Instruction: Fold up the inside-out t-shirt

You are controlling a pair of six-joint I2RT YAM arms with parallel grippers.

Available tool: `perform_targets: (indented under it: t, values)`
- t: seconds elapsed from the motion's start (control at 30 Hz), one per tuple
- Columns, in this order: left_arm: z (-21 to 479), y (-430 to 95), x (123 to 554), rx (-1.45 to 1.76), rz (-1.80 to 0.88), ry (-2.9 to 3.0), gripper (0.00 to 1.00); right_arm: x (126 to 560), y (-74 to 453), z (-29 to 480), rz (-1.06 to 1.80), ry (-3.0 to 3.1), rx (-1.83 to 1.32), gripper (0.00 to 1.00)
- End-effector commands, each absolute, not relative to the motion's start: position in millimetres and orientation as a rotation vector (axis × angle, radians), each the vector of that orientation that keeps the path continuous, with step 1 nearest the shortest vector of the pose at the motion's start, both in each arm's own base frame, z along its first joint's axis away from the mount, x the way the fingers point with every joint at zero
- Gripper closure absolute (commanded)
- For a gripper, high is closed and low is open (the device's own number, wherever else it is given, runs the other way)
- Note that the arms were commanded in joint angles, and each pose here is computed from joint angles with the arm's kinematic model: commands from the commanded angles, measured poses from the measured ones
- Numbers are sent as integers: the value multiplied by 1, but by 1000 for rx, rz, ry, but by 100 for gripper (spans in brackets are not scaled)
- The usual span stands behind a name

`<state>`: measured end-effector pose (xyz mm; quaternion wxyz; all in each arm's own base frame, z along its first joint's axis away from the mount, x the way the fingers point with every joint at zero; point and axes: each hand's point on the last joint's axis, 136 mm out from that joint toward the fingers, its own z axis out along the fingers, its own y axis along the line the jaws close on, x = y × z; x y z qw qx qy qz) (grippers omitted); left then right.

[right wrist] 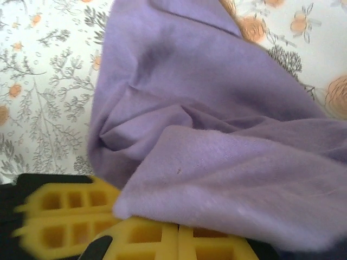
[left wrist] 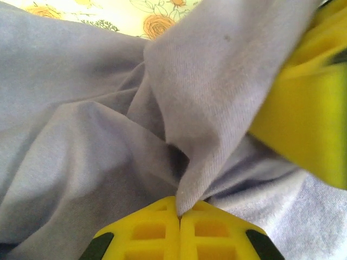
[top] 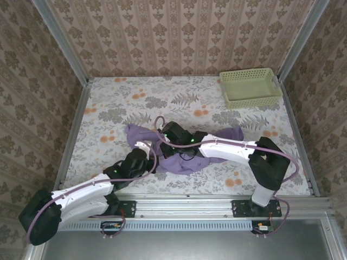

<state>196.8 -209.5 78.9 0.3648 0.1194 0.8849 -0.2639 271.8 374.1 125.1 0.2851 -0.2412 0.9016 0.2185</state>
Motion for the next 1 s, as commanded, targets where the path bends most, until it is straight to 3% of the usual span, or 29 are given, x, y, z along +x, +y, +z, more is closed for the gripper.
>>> perform_targets:
  t: [0.0, 0.1, 0.23, 0.37, 0.47, 0.77, 0.87, 0.97]
  values:
    - [86, -213, 199, 328, -685, 2268, 100, 279, 357, 162, 452, 2325, -628, 100]
    - [90, -214, 200, 331, -688, 2259, 96, 275, 349, 178, 426, 2286, -610, 100]
    - [98, -215, 198, 352, -699, 2238, 82, 266, 348, 187, 490, 2280, -605, 100]
    - [105, -210, 199, 343, -688, 2214, 71, 261, 358, 178, 558, 2321, -600, 67]
    - [103, -201, 199, 318, -653, 2226, 65, 270, 344, 182, 505, 2313, -525, 56]
    - [103, -155, 212, 115, -510, 2271, 51, 323, 263, 137, 335, 2463, -190, 44]
    - [105, -133, 224, -21, -464, 2312, 43, 331, 262, 122, 335, 2499, -172, 44]
    - [106, -134, 235, -50, -521, 2355, 42, 334, 267, 106, 327, 2530, -173, 44]
